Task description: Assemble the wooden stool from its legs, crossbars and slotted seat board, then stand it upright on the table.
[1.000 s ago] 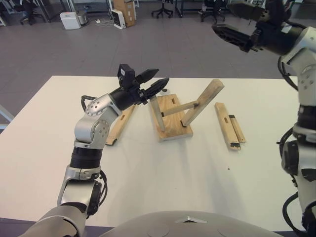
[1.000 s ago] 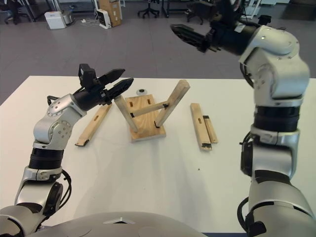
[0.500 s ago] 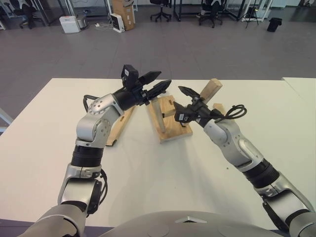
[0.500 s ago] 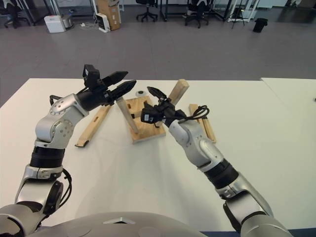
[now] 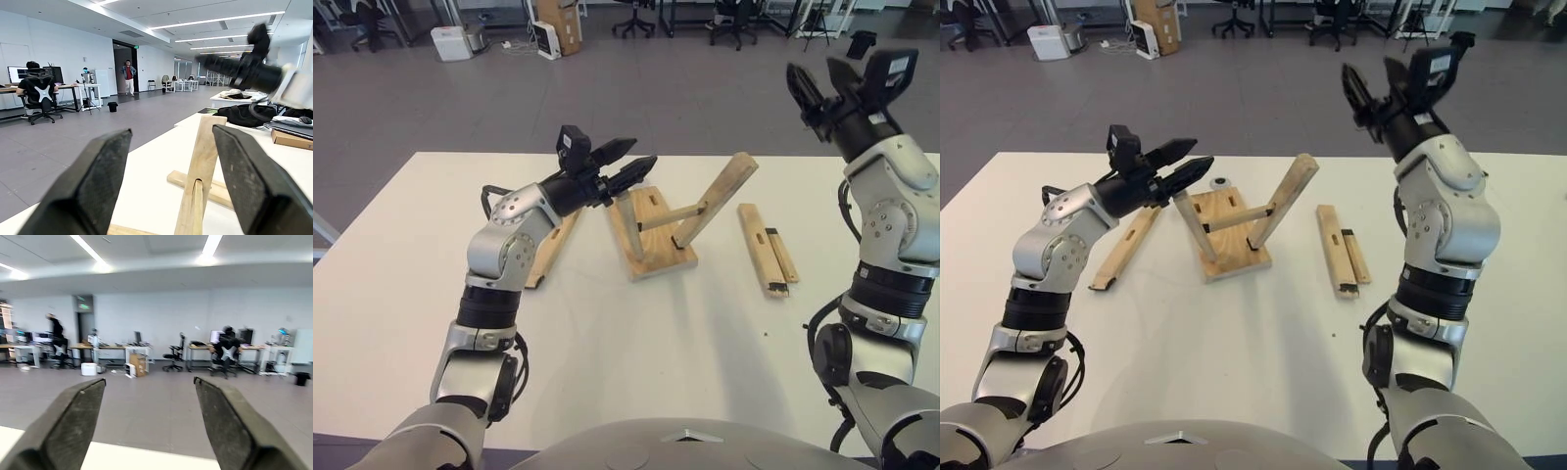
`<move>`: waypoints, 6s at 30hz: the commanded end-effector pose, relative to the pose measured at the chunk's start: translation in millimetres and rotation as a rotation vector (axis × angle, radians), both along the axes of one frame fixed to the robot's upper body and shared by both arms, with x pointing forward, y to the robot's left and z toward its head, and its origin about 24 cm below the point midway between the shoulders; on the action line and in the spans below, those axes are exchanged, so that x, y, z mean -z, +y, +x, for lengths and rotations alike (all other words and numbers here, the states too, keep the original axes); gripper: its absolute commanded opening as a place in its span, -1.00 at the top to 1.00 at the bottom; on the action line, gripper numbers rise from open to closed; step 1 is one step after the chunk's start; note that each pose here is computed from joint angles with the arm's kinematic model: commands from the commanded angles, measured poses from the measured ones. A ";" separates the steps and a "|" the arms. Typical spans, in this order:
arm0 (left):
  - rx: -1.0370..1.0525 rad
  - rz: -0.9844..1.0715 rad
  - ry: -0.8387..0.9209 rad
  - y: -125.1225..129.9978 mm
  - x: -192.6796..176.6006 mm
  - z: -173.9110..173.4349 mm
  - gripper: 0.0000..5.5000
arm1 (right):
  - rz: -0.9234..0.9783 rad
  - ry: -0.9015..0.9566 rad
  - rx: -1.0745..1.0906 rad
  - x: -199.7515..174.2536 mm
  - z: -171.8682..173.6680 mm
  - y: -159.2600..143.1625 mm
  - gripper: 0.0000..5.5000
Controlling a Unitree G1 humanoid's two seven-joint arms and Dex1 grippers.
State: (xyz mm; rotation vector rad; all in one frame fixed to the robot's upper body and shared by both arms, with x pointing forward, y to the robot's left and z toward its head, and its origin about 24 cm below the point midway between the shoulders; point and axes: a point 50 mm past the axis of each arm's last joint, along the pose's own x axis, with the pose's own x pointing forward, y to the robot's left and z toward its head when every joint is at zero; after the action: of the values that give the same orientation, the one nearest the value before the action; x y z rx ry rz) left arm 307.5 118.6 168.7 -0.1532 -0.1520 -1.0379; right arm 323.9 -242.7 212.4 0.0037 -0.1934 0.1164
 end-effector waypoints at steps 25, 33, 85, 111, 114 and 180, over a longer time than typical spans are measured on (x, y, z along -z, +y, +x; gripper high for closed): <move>0.118 -0.168 -0.152 6.6 -101.4 -2.4 -0.10 | 0.288 -0.394 -0.721 -103.3 -38.9 75.7 -0.24; 0.109 0.073 0.182 -2.6 4.6 2.3 -0.10 | 0.363 0.121 -0.544 38.1 -4.2 73.4 -0.24; 0.133 1.346 -0.251 24.2 155.1 35.6 -0.10 | -0.245 0.707 -0.573 174.8 -119.1 98.0 -0.24; 0.778 0.505 0.180 28.9 103.6 -45.5 -0.10 | -0.368 0.761 -0.399 204.4 -75.9 61.7 -0.24; 0.408 0.361 0.053 37.3 62.9 14.9 -0.10 | -0.368 0.769 -0.409 207.3 -77.6 62.3 -0.24; -0.125 1.028 -0.087 53.7 135.5 43.7 -0.10 | -0.401 0.769 -0.427 222.3 -86.8 62.5 -0.24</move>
State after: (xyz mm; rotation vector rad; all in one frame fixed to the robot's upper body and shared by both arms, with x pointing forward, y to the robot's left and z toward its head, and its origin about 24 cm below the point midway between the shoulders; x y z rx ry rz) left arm 353.4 178.7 42.3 0.8005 0.2613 -0.8821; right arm 251.0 -175.6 11.2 -0.2870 0.4819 0.5796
